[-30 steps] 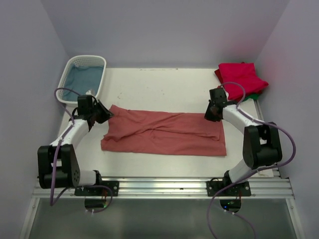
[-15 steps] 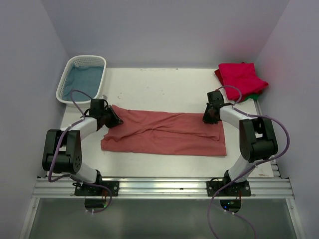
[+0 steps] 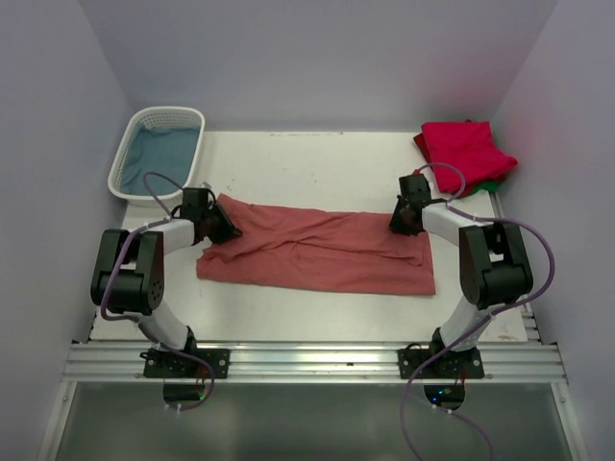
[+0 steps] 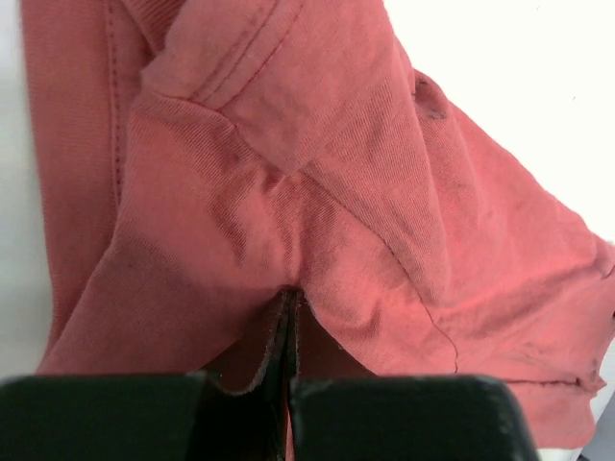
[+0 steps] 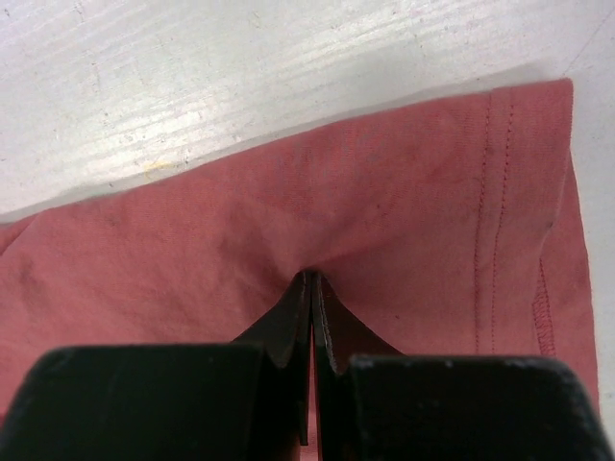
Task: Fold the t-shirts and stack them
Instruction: Fold the tshirt
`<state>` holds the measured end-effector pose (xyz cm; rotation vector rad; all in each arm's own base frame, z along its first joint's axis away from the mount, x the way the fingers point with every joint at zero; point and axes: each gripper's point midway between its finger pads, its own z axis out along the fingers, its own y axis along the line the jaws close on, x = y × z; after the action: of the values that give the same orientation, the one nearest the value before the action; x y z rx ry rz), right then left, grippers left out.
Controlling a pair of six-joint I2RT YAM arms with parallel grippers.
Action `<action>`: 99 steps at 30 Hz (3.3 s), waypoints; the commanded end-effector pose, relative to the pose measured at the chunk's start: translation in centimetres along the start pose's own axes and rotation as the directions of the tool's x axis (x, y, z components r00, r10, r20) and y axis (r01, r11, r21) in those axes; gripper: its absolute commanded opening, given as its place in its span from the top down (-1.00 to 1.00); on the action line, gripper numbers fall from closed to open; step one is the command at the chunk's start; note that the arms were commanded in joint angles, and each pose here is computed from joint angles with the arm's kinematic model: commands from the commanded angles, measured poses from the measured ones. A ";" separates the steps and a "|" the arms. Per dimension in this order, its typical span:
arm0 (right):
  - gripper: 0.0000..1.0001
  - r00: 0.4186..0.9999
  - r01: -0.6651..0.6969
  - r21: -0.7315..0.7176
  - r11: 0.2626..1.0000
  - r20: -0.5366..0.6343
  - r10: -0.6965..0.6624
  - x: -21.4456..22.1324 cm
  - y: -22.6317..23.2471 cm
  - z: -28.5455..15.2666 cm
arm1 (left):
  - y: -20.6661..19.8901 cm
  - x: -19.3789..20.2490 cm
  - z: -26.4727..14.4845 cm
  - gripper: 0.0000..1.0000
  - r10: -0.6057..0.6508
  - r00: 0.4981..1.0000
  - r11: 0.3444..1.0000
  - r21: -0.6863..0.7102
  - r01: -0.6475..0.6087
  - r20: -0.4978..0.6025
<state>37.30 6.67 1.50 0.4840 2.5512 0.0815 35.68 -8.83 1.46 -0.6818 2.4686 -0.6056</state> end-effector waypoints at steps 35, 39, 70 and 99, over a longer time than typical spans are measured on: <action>1.00 0.781 0.499 -0.065 0.864 -0.397 -0.481 31.1 3.3 -11.7 | -15.7 -12.9 17.4 1.00 0.121 0.991 0.852 0.518 -0.071 -0.063; 1.00 0.768 0.510 -0.068 0.857 -0.413 -0.490 33.0 2.8 -12.6 | -17.6 -12.5 16.7 1.00 0.164 0.984 0.807 0.583 -0.094 -0.068; 1.00 0.868 0.494 -0.275 0.825 0.211 -0.450 -3.9 26.8 -9.7 | -16.4 -9.0 -4.8 0.78 0.205 0.944 0.873 0.388 -0.297 0.260; -0.19 0.801 0.496 -0.682 0.538 0.119 -0.587 0.1 35.3 -0.7 | -10.0 0.2 -3.1 0.95 0.224 0.966 0.895 0.366 -0.257 0.130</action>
<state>49.06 38.00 6.00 -0.5362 2.4684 0.8366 36.76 -15.30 8.59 -0.2719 2.2738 -0.8738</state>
